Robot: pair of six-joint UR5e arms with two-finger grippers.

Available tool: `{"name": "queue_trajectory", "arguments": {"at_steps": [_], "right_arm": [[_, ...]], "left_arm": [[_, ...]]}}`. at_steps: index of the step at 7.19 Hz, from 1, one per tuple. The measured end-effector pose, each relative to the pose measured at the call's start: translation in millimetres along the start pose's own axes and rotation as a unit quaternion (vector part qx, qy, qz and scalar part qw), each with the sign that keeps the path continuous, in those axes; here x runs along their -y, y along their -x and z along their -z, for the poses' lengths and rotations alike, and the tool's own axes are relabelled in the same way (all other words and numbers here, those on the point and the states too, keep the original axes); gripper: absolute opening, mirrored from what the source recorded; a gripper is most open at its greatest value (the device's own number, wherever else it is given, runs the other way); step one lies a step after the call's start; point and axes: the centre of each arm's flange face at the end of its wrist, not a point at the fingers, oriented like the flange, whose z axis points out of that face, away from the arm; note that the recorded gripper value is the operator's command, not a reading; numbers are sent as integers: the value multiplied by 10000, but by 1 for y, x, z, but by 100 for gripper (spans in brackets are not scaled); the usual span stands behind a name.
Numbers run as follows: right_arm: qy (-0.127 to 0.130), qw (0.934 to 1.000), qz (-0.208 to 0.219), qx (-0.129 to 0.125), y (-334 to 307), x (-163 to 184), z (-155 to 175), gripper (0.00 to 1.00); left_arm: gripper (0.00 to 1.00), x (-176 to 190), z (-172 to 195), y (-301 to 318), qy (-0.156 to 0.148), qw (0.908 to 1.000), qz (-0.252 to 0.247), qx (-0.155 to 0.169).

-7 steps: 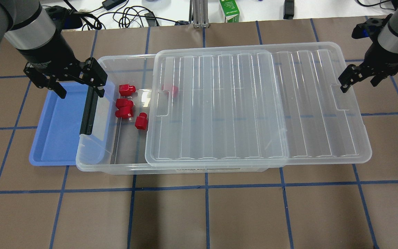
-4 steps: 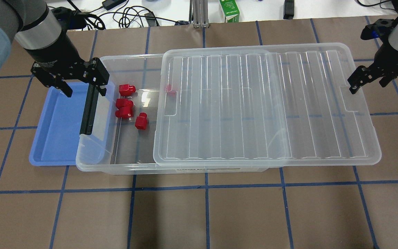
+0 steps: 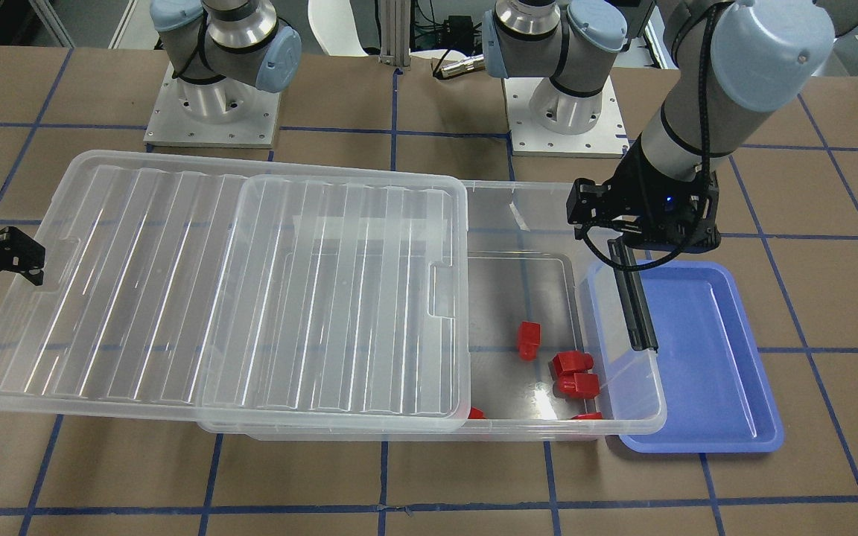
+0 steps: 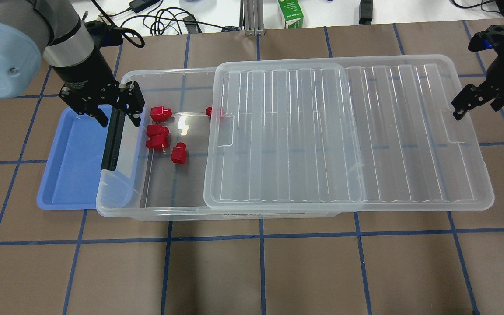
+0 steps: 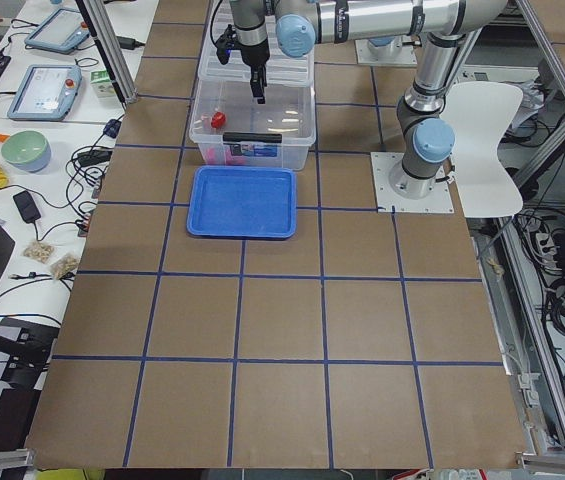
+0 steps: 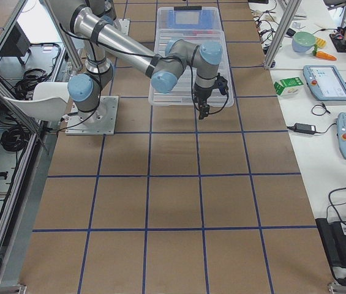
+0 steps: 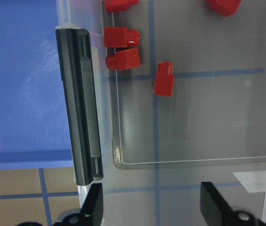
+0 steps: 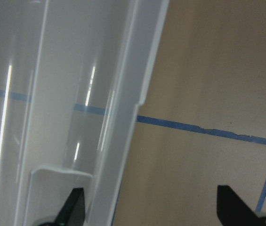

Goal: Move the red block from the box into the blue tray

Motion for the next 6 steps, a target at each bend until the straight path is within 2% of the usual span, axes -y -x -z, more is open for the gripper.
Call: {"name": "queue_trajectory", "arguments": {"at_steps": [3,4,6], "right_arm": [[-93,9998,-173,0,4,-1,21,99],[-69,9997,-217,30,5,-3,42,100],[-92,9996,-278,30,15,-16,105,100]], "left_arm": [[73,14,-60,2,5,10000,-96,-12],[73,18,-78,-1,-1,9999,-142,-8],[73,31,-109,-12,-31,9996,-285,9]]}}
